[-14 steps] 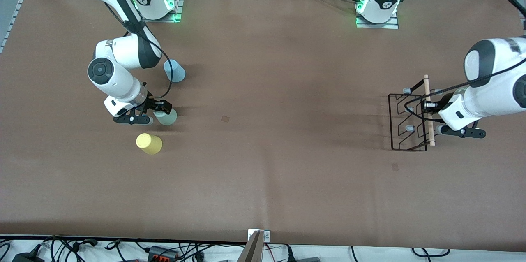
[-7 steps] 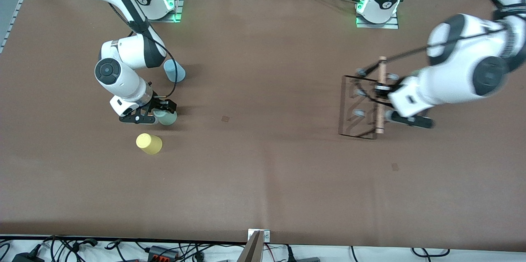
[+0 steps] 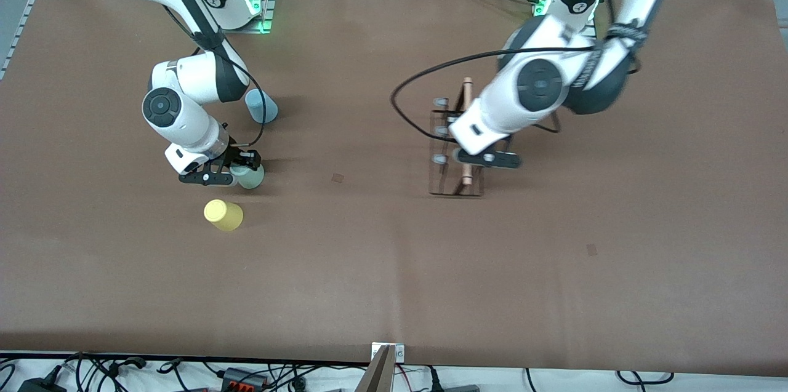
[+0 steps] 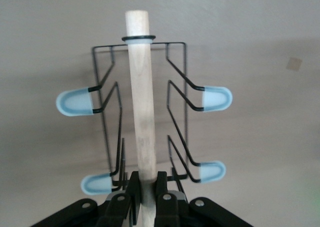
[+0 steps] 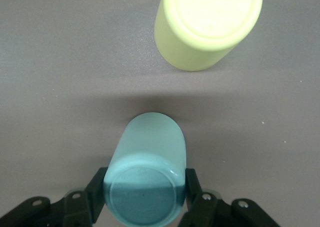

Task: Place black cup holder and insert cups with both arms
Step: 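Carry the rack to mid-table with the left gripper while the right gripper lifts the cup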

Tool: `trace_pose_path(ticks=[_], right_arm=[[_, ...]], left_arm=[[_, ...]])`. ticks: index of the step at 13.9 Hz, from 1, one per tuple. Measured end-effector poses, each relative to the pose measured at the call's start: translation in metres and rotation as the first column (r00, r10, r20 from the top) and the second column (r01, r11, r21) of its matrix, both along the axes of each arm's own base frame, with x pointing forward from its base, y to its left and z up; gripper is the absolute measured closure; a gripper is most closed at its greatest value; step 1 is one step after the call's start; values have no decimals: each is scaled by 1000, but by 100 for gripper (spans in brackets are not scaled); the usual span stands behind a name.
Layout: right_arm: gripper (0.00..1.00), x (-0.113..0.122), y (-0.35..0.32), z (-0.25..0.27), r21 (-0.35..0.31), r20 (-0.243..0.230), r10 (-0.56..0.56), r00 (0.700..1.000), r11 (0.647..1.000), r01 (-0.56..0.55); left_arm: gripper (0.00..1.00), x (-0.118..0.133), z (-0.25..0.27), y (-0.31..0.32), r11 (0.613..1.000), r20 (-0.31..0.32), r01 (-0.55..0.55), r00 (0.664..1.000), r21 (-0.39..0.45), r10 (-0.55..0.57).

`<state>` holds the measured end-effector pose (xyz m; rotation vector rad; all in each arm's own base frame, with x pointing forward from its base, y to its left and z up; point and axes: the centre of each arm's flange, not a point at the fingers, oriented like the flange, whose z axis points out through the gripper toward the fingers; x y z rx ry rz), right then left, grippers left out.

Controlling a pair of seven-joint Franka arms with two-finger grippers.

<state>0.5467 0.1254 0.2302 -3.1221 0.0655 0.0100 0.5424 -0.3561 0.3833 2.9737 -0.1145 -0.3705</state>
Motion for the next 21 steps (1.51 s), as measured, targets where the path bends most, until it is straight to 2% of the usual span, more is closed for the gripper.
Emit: trace_pose_path(ticks=[2, 4, 7, 11, 14, 16, 18, 21], right_arm=[[34, 2, 0, 5, 2, 11, 8, 1000, 1000, -8], [34, 5, 0, 18, 1, 18, 22, 1000, 1000, -22], [34, 10, -12, 52, -10, -7, 62, 998, 998, -62], [34, 14, -40, 87, -12, 15, 109, 994, 994, -109], [34, 15, -54, 117, -15, -10, 146, 989, 989, -146], [34, 10, -58, 148, -15, -64, 152, 986, 988, -153], [34, 1, -55, 176, -16, -93, 159, 983, 987, -161], [34, -17, -22, 202, -25, -140, 132, 981, 990, -137]], left_arm=[[85, -10, -17, -25, 1000, 2, 9, 1000, 7, -9], [85, -24, -24, -45, 999, 13, 6, 1000, 49, -7], [85, -40, -28, -64, 997, 21, 9, 1000, 81, -11], [85, -39, -34, -71, 998, 39, 8, 999, 63, -10], [85, -39, -46, -80, 999, 55, 0, 998, 43, -2], [70, -37, -49, -81, 999, 55, -2, 998, 40, 0], [52, -33, -42, -79, 999, 65, -9, 998, 34, 6], [22, -22, -2, -61, 998, 78, -22, 997, 59, 18]])
